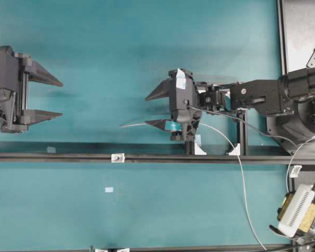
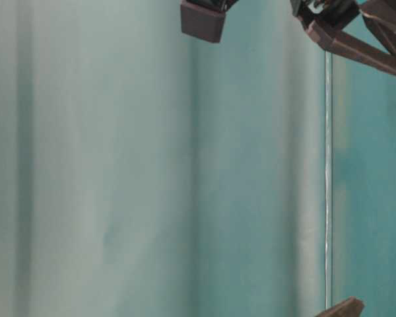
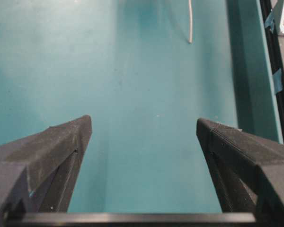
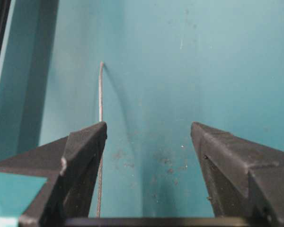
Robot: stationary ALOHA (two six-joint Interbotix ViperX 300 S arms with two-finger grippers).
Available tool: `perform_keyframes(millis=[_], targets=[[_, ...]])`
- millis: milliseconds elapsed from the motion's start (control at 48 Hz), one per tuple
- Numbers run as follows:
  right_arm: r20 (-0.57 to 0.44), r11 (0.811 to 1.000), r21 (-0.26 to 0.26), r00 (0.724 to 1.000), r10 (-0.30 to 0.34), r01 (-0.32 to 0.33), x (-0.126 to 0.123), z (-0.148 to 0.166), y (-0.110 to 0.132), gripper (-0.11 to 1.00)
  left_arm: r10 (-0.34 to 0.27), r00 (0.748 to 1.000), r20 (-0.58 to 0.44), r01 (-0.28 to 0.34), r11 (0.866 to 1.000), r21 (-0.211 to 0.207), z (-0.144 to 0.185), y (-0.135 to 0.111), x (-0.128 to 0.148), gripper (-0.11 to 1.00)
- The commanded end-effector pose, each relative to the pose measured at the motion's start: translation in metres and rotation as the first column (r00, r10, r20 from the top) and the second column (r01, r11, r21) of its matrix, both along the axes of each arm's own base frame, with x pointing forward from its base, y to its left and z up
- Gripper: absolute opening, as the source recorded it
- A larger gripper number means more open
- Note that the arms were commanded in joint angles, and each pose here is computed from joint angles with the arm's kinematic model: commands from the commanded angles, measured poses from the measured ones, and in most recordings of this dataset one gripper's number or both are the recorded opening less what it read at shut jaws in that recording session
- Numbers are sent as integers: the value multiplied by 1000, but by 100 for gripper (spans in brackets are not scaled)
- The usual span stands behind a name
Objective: Insert the wire into the hole on the right side and pull it with the left arm.
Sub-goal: 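Lower the right gripper and close it on the grey wire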
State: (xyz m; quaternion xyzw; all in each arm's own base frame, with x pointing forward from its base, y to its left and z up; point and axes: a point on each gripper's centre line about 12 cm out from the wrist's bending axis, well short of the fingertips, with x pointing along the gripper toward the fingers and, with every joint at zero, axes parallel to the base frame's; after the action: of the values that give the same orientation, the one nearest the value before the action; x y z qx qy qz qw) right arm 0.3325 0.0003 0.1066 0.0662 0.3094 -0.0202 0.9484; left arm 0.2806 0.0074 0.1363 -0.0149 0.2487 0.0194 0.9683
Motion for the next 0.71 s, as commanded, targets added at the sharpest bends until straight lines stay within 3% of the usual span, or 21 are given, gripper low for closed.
perform_keyframes(millis=[0,688], targets=[[31,1000,3,1000,3,-3,8,8,2,79,6,1000,29,-6,1000,0,8,2,5,77],[3,1000,3,1000,6,-6,13,-3,3,79,16,999,28,-16,1000,-2,7,4,5,77]])
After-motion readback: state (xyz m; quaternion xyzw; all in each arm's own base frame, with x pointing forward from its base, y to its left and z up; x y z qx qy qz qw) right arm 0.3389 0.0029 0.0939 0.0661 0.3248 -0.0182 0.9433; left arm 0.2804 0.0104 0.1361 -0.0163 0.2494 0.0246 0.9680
